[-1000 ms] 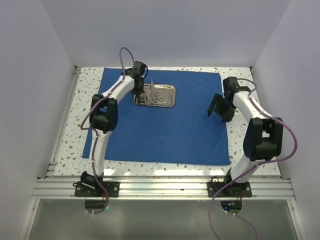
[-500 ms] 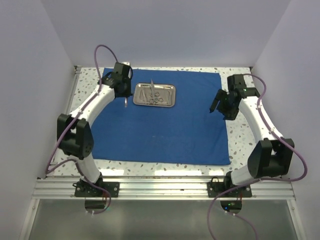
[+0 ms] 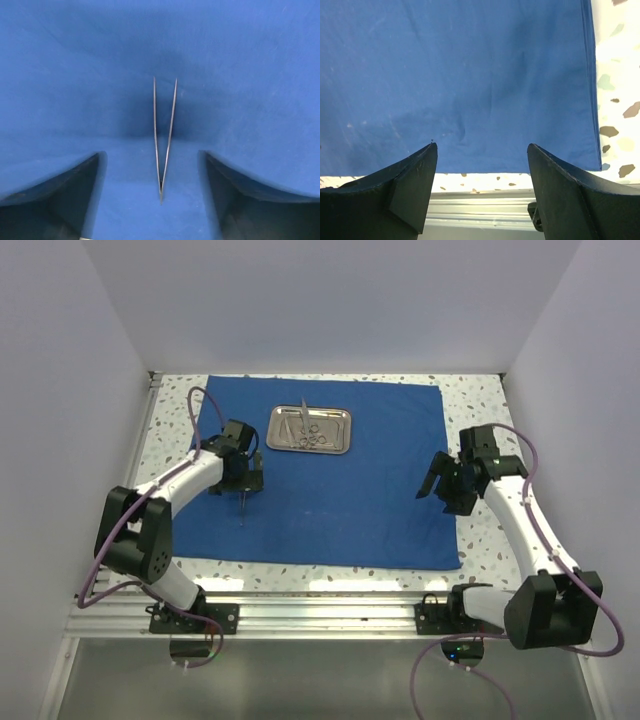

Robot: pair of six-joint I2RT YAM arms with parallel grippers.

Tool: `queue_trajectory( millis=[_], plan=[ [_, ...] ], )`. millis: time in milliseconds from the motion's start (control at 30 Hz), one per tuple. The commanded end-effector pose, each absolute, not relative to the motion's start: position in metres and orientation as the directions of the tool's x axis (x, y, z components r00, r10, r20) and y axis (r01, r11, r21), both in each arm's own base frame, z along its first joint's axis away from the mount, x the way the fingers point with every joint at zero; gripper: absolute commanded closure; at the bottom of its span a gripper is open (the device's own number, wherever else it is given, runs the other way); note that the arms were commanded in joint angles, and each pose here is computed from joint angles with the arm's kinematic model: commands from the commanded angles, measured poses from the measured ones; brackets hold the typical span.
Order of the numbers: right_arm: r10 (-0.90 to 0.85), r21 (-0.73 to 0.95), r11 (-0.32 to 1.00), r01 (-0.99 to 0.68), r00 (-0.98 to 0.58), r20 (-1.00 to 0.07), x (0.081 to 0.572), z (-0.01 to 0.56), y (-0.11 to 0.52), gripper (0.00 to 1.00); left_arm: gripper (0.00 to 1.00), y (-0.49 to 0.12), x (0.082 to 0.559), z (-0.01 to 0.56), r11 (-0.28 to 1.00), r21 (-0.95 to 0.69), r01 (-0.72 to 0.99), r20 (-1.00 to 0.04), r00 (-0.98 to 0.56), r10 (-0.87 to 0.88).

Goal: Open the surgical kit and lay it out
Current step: Place the medical item in the surgical kit, then move the container from the surgical kit.

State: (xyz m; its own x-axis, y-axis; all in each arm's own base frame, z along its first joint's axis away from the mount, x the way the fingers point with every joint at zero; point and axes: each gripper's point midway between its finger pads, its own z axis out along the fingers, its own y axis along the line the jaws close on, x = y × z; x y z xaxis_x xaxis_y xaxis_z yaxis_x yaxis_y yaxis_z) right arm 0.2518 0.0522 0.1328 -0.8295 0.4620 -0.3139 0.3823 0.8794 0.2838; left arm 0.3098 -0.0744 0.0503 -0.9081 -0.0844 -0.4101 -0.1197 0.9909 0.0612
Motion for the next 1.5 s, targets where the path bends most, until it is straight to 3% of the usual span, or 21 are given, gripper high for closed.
queue_trajectory(
  millis=[0, 133, 200, 467, 700, 1133, 1467],
  plan=[
    [0.450, 0.355, 0.874, 0.332, -0.829, -0.332, 0.245, 0.141, 0.064, 0.23, 0.01, -0.074, 0.345, 0.097, 0.981, 0.034, -0.188, -0.545, -0.826, -0.140],
    [0.428, 0.338, 0.888, 0.311, -0.829, -0.361, 0.234, 0.155, 0.059, 0.23, 0.01, -0.088, 0.387, 0.137, 0.983, -0.015, -0.184, -0.623, -0.767, -0.153],
    [0.421, 0.326, 0.892, 0.312, -0.837, -0.350, 0.228, 0.152, 0.058, 0.24, 0.08, -0.097, 0.410, 0.153, 0.983, -0.043, -0.178, -0.647, -0.745, -0.163],
    [0.415, 0.307, 0.902, 0.303, -0.805, -0.424, 0.242, 0.165, 0.050, 0.22, 0.22, -0.130, 0.486, 0.112, 0.978, -0.081, -0.192, -0.604, -0.771, -0.201],
    [0.439, 0.271, 0.895, 0.353, -0.802, -0.405, 0.240, 0.152, 0.043, 0.22, 0.27, -0.155, 0.539, 0.085, 0.978, -0.111, -0.178, -0.585, -0.783, -0.209],
    [0.448, 0.215, 0.894, 0.394, -0.813, -0.371, 0.233, 0.131, 0.036, 0.22, 0.32, -0.166, 0.551, 0.043, 0.982, -0.115, -0.149, -0.551, -0.813, -0.188],
    [0.430, 0.201, 0.903, 0.381, -0.827, -0.363, 0.229, 0.126, 0.035, 0.22, 0.58, -0.176, 0.543, 0.032, 0.987, -0.083, -0.138, -0.545, -0.823, -0.161]
  ],
)
